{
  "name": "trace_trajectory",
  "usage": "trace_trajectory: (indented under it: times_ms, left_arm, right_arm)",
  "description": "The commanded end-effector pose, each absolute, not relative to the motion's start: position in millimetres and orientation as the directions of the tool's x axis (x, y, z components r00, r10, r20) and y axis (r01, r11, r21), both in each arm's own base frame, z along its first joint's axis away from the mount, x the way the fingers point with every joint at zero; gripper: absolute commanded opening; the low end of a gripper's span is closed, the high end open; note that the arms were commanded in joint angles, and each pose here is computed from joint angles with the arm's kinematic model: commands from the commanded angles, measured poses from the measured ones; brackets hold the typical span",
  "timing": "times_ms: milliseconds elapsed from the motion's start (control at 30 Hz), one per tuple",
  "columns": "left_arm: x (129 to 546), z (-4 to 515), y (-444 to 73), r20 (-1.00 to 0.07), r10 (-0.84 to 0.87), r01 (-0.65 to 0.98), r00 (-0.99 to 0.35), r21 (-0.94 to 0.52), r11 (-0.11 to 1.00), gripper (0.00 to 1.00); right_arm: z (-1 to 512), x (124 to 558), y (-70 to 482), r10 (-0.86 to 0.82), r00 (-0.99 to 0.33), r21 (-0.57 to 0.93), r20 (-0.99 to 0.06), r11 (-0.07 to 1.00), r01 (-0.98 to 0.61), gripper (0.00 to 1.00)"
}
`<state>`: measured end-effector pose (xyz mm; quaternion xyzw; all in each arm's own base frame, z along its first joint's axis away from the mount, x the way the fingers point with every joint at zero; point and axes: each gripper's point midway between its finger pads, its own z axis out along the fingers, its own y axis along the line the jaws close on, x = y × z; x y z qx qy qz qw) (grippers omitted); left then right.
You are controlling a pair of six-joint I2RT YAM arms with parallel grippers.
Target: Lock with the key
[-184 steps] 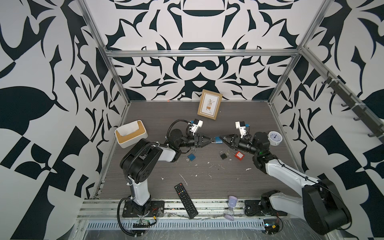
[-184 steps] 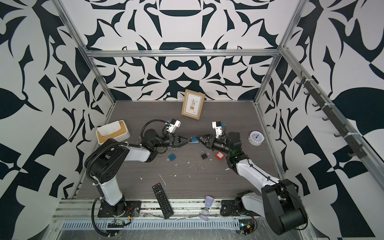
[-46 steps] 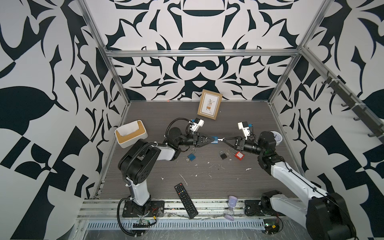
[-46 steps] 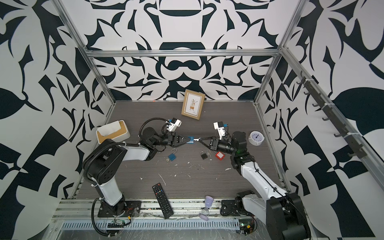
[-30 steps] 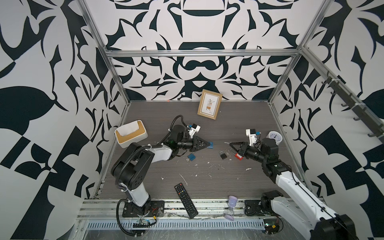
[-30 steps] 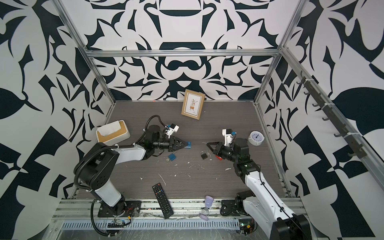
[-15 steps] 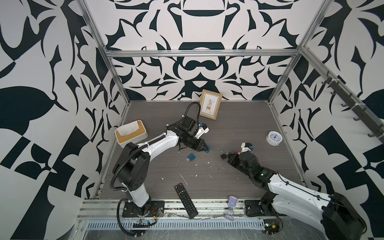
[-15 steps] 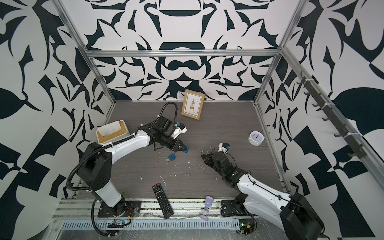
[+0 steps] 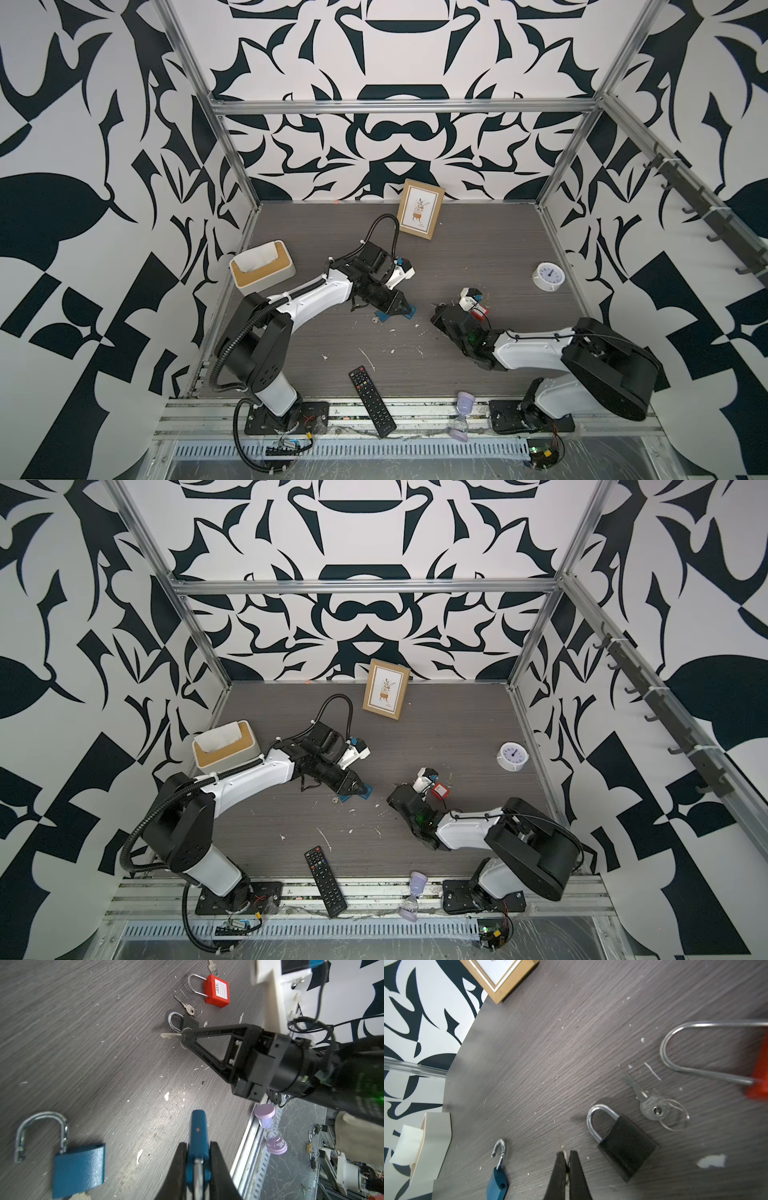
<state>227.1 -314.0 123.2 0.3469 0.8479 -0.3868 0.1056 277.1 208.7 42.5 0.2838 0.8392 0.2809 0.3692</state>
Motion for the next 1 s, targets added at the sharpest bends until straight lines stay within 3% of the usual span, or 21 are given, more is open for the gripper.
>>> trace_trajectory:
  times_ms: [0,533,967]
  left_arm:
    - [235,152,-320,-0.552,0.445,0.709,-0.706,-0.558,0.432,0.0]
    - [233,156,-330,-0.555,0.462,0.719,-0.691,-0.588,0.369,0.0]
    - [233,150,-332,-0.54,0.498,0.727,-0.679,-0.589,0.353,0.0]
  right_arm:
    - [61,290,218,0.768,-0.486,0.769,-0.417,0.584,0.262,0.0]
    - [38,276,213,0.807,-0.467,0.772,-0.361,0.539,0.336,0.04]
    - [21,269,213,0.827,-0.476,0.785,-0.3,0.497,0.369,0.21]
